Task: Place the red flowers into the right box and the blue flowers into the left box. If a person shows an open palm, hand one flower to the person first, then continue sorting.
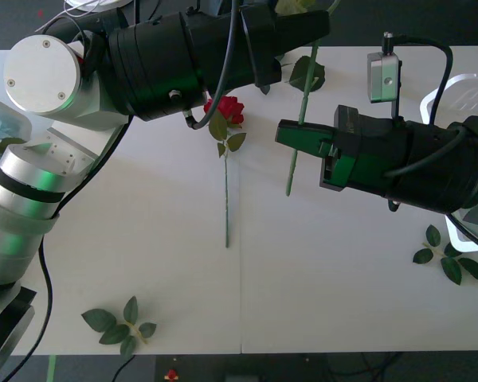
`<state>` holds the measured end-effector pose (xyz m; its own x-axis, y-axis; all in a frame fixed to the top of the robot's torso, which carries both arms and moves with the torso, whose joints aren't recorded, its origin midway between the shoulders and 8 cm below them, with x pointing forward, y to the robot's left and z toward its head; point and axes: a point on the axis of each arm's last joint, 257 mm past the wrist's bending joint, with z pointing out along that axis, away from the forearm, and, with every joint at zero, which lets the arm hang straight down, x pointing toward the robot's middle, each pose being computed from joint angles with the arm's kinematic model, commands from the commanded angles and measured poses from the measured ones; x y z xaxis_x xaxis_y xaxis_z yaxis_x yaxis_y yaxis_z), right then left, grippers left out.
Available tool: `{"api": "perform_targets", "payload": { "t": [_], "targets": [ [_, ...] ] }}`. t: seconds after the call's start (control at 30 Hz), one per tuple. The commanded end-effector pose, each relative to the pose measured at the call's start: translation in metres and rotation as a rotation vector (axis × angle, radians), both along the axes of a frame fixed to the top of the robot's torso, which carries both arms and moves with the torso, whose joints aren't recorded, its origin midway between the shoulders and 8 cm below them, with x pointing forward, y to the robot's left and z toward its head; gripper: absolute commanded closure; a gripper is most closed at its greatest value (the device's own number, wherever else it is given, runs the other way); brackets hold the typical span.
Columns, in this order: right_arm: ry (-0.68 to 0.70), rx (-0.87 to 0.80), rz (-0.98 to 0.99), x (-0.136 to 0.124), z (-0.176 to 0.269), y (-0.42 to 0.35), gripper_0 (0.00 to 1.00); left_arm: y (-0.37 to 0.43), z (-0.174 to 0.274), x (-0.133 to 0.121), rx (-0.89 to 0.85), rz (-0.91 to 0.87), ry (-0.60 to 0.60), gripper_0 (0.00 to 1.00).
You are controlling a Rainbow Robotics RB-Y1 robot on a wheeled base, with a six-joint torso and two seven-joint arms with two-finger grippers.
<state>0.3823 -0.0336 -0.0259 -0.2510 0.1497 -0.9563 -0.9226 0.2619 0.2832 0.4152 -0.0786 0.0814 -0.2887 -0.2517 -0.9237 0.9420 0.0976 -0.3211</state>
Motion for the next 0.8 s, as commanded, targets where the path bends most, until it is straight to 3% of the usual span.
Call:
{"api": "perform_targets", "payload": {
  "t": [0.03,0.07,0.6,0.8],
  "targets": [
    [-0.020,0.040,0.051,-0.012,0.023,0.015,1.00,0.001,0.005,-0.005,0.018,0.005,-0.071,0.04],
    [-0.022,0.041,0.050,-0.012,0.024,0.015,1.00,0.001,0.005,-0.005,0.018,0.005,-0.071,0.00],
    [-0.036,0.052,0.046,-0.011,0.028,0.015,1.00,0.001,0.005,-0.005,0.018,0.005,-0.071,0.00],
    [-0.087,0.064,-0.052,0.011,0.042,-0.005,1.00,0.001,0.005,-0.005,0.018,0.005,-0.071,0.00]
  ]
}}
